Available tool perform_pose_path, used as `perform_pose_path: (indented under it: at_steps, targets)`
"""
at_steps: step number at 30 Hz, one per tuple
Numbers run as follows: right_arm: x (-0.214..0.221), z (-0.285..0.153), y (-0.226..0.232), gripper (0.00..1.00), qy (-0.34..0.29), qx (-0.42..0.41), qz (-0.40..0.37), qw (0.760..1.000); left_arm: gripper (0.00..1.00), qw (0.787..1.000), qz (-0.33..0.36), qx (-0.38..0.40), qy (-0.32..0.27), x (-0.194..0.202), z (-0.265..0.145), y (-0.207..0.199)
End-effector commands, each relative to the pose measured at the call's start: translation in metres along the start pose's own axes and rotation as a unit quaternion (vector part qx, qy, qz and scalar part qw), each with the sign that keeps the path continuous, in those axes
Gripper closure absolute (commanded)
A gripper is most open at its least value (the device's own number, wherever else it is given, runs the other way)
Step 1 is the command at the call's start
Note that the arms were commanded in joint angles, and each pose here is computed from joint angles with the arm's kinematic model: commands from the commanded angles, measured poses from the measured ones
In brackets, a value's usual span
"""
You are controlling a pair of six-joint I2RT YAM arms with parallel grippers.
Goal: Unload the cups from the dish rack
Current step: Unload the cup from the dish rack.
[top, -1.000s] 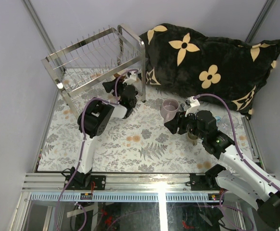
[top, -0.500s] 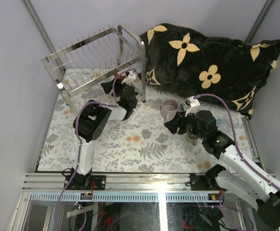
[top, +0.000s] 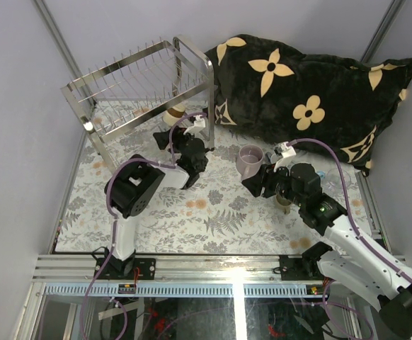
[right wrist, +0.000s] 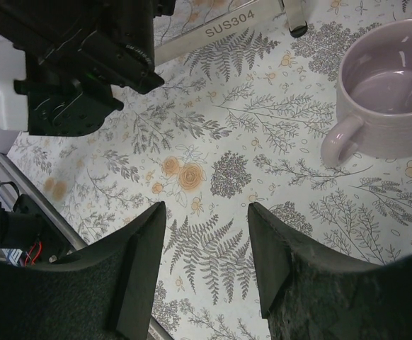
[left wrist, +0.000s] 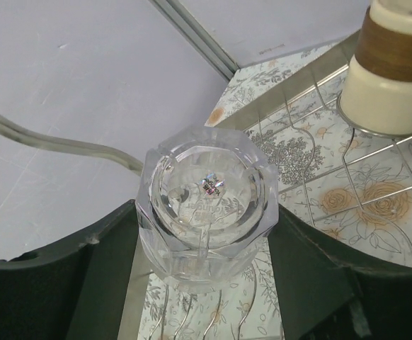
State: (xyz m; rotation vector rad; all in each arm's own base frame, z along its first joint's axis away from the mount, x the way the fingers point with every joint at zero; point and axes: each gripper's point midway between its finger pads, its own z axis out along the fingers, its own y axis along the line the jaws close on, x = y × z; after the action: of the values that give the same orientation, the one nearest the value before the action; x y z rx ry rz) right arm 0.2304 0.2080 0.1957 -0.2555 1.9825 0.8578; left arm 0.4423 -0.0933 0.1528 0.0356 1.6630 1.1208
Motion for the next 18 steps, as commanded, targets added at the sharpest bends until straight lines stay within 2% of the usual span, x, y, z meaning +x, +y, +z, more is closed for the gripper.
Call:
perform_pose_path:
  at_steps: [1,11,18]
  targets:
    - [-0.018,-0.003,0.009,0.43,-0.037,-0.013,-0.006,0.999,0.87,0.993,-0.114,-0.007,-0.005,-0.021,-0.023,0.021]
    - [-0.018,-0.003,0.006,0.43,-0.038,-0.006,-0.006,0.999,0.89,0.984,-0.16,0.073,-0.018,-0.036,-0.095,-0.005]
    - [-0.018,-0.003,0.004,0.43,-0.04,-0.001,-0.007,0.999,0.9,0.972,-0.193,0.137,0.003,-0.033,-0.132,-0.01]
